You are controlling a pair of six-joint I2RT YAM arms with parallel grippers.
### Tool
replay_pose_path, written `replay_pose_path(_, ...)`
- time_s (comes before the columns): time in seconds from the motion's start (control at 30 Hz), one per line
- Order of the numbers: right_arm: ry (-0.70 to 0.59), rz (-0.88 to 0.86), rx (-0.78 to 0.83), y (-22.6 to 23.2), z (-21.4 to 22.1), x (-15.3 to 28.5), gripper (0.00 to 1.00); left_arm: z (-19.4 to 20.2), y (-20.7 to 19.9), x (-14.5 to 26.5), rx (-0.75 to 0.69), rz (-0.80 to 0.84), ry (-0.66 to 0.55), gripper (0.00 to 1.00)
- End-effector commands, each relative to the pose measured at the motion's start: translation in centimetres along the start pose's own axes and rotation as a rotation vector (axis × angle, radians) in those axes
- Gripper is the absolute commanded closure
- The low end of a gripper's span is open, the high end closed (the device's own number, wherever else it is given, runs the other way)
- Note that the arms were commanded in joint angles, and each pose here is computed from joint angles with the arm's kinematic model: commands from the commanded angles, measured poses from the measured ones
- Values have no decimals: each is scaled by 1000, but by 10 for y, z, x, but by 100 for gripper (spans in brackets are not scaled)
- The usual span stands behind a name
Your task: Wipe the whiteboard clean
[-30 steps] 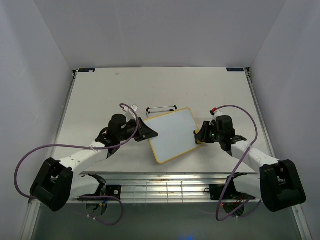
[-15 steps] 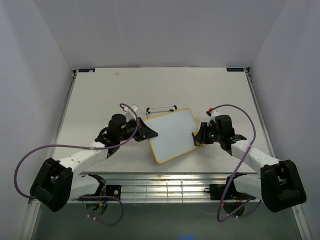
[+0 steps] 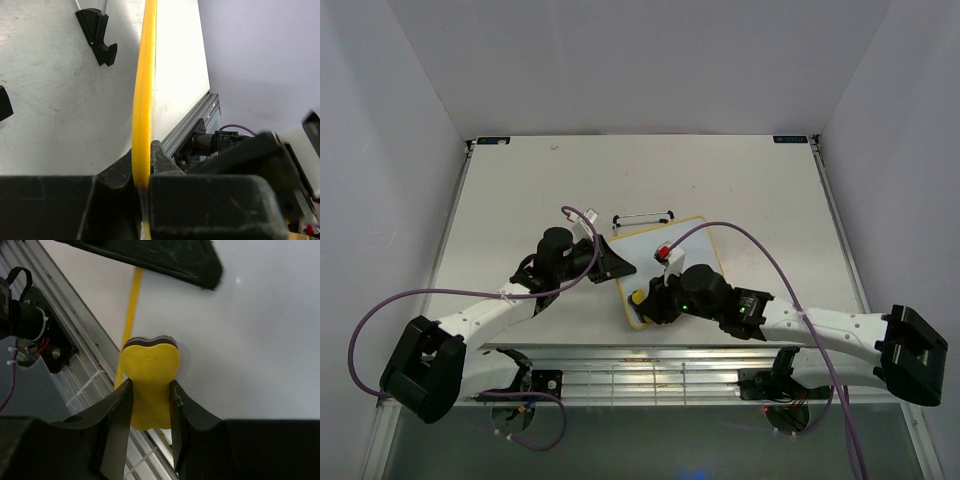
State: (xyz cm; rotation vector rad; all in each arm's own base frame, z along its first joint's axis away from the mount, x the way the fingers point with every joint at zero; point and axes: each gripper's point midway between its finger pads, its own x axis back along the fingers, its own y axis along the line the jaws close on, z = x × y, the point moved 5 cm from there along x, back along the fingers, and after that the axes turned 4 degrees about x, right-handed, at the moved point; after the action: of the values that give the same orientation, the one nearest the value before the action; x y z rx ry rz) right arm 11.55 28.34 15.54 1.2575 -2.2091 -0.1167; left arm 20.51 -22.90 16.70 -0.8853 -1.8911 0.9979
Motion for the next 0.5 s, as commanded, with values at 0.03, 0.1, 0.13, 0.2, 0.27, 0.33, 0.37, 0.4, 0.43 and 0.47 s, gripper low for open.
replay_pose_path(0.03,10,-4,26,31,-7,-16,92,-3,-41,3,-39,142,33,100)
replay_pose_path(0.1,49,-13,57,41,1,-23,92,-4,-42,3,-39,145,31,100)
replay_pose_path(0.13,61,-30,65,47,2,-25,92,-4,-42,3,-41,145,31,100)
replay_pose_path(0.2,60,-77,61,55,1,-26,92,-4,-43,3,-43,147,30,100)
replay_pose_path(0.27,29,-153,53,66,-5,-23,92,-4,-42,3,-43,146,30,100)
replay_pose_path(0.33,10,-210,50,74,-10,-18,92,-4,-41,3,-45,143,28,100)
replay_pose_path(0.37,-5,-252,50,80,-16,-10,92,-3,-41,3,-44,142,31,100)
replay_pose_path(0.4,-18,-265,51,82,-20,-6,92,-3,-40,3,-43,140,30,100)
replay_pose_path(0.43,-53,-278,55,85,-28,4,92,-3,-39,3,-44,138,30,100)
replay_pose_path(0.47,-74,-271,57,85,-35,10,92,-3,-39,3,-43,135,24,100)
